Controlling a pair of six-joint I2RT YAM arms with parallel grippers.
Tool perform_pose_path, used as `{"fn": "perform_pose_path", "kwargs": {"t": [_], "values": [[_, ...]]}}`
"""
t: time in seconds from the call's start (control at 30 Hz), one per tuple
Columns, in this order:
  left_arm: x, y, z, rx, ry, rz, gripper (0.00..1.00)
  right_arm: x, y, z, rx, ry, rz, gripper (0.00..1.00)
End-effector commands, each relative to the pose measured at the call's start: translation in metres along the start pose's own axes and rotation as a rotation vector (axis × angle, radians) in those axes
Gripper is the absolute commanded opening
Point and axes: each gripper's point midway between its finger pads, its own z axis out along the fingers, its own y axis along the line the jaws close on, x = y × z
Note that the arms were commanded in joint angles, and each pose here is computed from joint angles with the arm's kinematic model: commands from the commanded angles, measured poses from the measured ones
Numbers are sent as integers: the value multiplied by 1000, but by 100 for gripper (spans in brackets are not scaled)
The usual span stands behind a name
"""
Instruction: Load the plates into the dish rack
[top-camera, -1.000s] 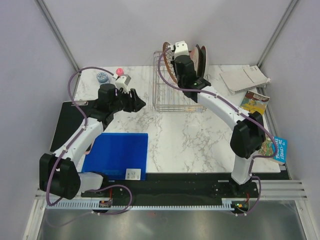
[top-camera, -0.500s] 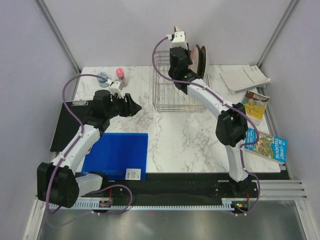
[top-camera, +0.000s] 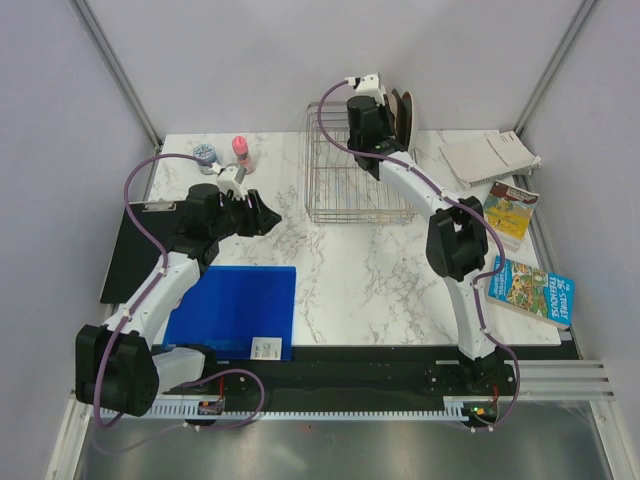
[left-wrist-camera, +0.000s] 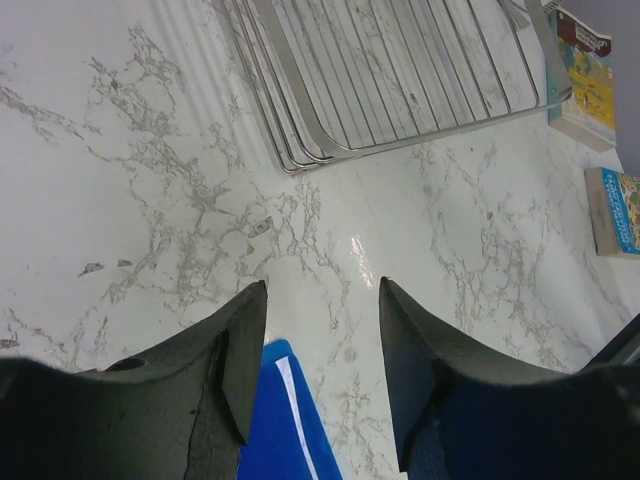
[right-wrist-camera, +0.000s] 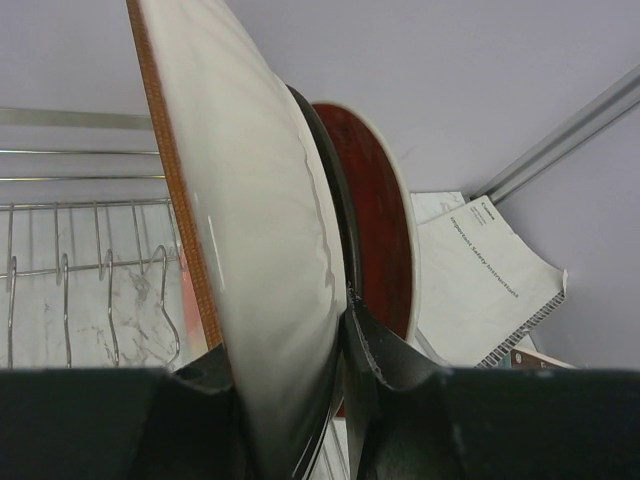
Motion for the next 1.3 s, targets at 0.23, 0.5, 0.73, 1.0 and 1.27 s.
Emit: {"fn": "perform_pose_path", "kwargs": {"t": [0.23,0.5,0.73,1.0,1.27], "values": [[-1,-1,3,23,-21,-13,55,-43,-10,1,1,-93,162,0],[3,4,2,10,-16,-15,55,-20,6,11,0,-61,125,0],[4,5,6,11,-7,-21,55,-21,3,16,20,-69,141,0],[-1,4,10,25,-17,-24,55,-30,-17,15,101,-82,196,0],[-2,3,11,28,-16,-24,55,-35,-29,13,159,-99,210,0]]}}
